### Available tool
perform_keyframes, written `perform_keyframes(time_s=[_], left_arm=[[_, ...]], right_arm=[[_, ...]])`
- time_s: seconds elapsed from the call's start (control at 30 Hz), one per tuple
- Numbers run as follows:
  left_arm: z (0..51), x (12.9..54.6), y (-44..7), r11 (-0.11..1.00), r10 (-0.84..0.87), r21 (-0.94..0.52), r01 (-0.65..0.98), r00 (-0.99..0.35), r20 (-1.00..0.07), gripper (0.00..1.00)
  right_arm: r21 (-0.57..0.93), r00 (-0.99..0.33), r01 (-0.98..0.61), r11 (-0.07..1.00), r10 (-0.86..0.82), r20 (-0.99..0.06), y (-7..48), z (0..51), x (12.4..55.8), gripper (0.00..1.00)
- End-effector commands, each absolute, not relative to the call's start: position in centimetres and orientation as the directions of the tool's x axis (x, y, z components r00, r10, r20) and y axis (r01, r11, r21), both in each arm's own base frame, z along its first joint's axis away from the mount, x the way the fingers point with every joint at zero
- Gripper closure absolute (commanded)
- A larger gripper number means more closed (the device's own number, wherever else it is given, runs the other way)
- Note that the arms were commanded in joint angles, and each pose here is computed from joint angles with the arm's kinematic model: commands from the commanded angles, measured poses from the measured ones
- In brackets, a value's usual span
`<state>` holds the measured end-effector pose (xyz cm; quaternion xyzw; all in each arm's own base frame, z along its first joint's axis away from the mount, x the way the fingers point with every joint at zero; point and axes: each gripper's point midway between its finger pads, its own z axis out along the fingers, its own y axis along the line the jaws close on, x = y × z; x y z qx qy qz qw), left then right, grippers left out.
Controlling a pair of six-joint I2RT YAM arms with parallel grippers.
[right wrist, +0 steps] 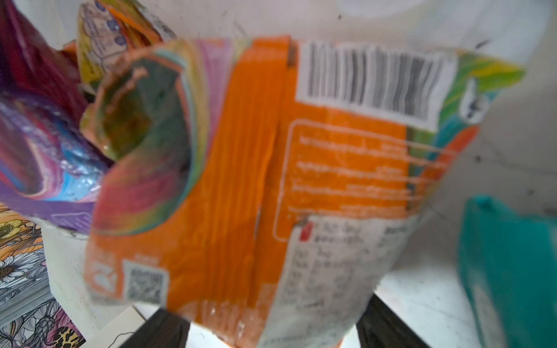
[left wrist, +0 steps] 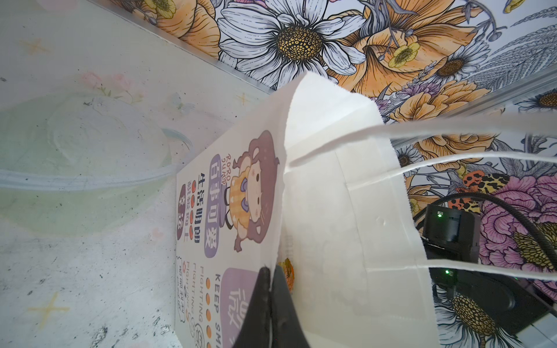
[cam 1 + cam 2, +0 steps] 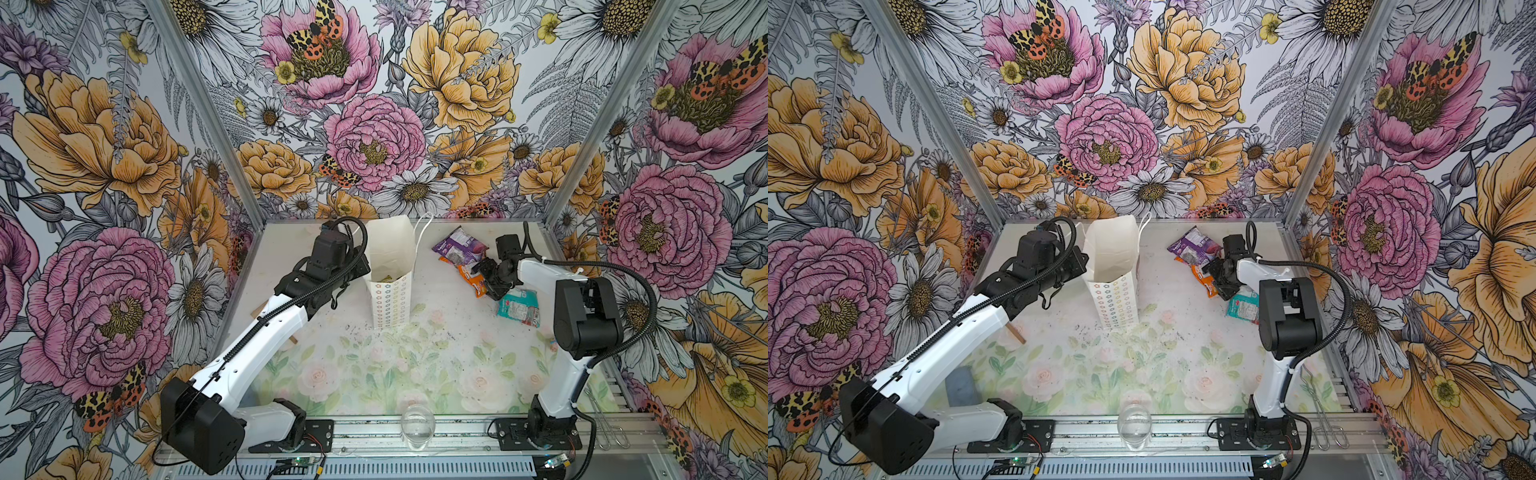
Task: Place the snacks into the paper bag
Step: 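Lower the right gripper and grasp the orange fruit-print packet's top edge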
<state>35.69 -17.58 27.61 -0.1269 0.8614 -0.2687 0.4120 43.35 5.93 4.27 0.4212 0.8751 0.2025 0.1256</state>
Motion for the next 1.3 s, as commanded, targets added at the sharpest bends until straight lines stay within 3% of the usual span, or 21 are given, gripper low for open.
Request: perform_keyframes(time_s=[0.0, 0.37, 0.67, 1.27], left_arm=[[29.6, 36.1, -17.4, 0.803, -0.472, -0.596, 0.023, -0.587, -0.658, 1.00], [29.5, 36.1, -17.4, 0.803, -0.472, -0.595, 0.022, -0.587, -0.658, 1.00], [29.5, 36.0, -17.4, 0.803, -0.472, -0.595, 0.022, -0.587, -0.658, 1.00], [29.7, 35.8, -17.4, 0.802, -0.472, -0.597, 0.027, -0.585, -0.660, 1.00]], right_arm=[[0.441, -0.606, 0.698, 0.564, 0.794, -0.057, 5.3, 2.8, 44.0, 0.17], [0.422, -0.610, 0.703, 0.572, 0.791, -0.056, 5.1, 1.9, 43.1, 0.23], [0.447, -0.616, 0.680, 0.581, 0.784, -0.082, 5.1, 3.5, 42.9, 0.37], [0.488, -0.652, 0.603, 0.631, 0.743, -0.153, 5.1, 6.6, 42.5, 0.83]])
